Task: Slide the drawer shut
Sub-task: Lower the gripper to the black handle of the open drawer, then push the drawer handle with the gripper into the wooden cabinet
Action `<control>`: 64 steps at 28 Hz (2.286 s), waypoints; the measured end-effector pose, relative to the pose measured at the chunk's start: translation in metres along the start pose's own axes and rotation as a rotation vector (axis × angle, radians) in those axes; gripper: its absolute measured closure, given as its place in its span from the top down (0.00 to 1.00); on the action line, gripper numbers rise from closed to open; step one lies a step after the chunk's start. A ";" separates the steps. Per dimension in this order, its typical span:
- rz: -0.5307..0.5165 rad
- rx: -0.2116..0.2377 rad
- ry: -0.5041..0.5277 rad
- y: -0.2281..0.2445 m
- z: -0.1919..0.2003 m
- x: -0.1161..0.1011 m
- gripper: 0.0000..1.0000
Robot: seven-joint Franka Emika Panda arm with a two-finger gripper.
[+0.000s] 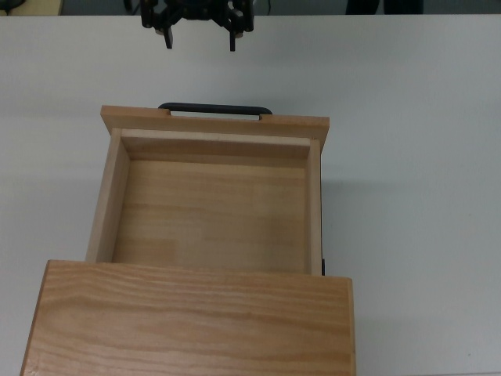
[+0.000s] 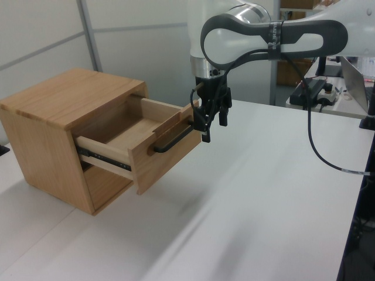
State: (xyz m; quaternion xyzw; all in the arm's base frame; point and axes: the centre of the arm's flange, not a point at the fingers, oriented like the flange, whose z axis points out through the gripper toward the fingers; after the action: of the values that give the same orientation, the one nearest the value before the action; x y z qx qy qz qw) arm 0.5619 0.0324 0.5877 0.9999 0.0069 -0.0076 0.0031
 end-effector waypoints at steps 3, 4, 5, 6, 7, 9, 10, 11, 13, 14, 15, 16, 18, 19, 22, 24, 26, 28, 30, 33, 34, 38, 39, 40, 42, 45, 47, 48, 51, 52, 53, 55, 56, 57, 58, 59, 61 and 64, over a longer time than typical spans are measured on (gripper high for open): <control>-0.007 -0.004 0.000 0.000 0.000 0.000 1.00; -0.016 -0.006 -0.001 0.001 0.000 0.000 0.97; -0.029 -0.006 -0.001 0.001 0.001 0.000 0.94; -0.045 -0.007 -0.002 0.001 0.001 0.001 0.88; -0.053 -0.007 -0.003 0.001 0.002 0.001 0.86; -0.073 -0.007 -0.004 0.001 0.002 0.001 0.79; -0.083 -0.007 -0.004 0.001 0.002 0.001 0.71; -0.100 -0.007 -0.006 0.001 0.003 0.002 0.66; -0.118 -0.007 -0.010 0.001 0.005 0.003 0.59; -0.123 -0.007 -0.012 0.001 0.007 0.003 0.56; -0.127 -0.007 -0.018 0.001 0.010 0.005 0.51; -0.130 -0.007 -0.021 0.001 0.012 0.006 0.49; -0.134 -0.007 -0.028 0.001 0.016 0.007 0.42; -0.135 -0.007 -0.030 0.001 0.018 0.008 0.39; -0.136 -0.006 -0.025 0.001 0.020 0.011 0.23; -0.136 -0.007 -0.015 0.001 0.020 0.012 0.17; -0.136 -0.007 -0.002 0.001 0.019 0.014 0.10; -0.136 -0.007 0.009 0.000 0.020 0.017 0.03; -0.136 -0.007 0.022 0.000 0.023 0.021 0.01; -0.135 -0.006 0.040 0.000 0.032 0.031 0.01; -0.132 -0.006 0.043 0.000 0.036 0.034 0.01; -0.079 -0.004 0.054 -0.001 0.056 0.048 0.01; -0.065 -0.005 0.058 0.000 0.060 0.051 0.01; -0.054 -0.005 0.061 0.000 0.063 0.053 0.01; -0.025 -0.006 0.068 0.000 0.071 0.059 0.01; 0.006 -0.005 0.084 -0.001 0.076 0.065 0.01; 0.022 -0.004 0.090 -0.001 0.077 0.070 0.01; 0.028 -0.004 0.093 -0.001 0.077 0.072 0.01; 0.049 -0.002 0.101 -0.001 0.076 0.081 0.01; 0.055 -0.003 0.103 0.000 0.077 0.084 0.01; 0.058 -0.007 0.106 0.000 0.077 0.088 0.01; 0.068 -0.020 0.114 0.001 0.079 0.095 0.01; 0.074 -0.029 0.123 0.002 0.082 0.100 0.01; 0.078 -0.033 0.131 0.002 0.083 0.104 0.01; 0.081 -0.036 0.143 0.002 0.085 0.108 0.01; 0.083 -0.038 0.158 0.002 0.087 0.112 0.01; 0.082 -0.041 0.201 0.002 0.091 0.121 0.01; 0.081 -0.039 0.259 0.000 0.096 0.132 0.01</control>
State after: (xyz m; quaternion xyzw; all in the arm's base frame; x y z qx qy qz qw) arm 0.6924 0.0335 0.4900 0.9917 -0.0329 0.1220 0.0220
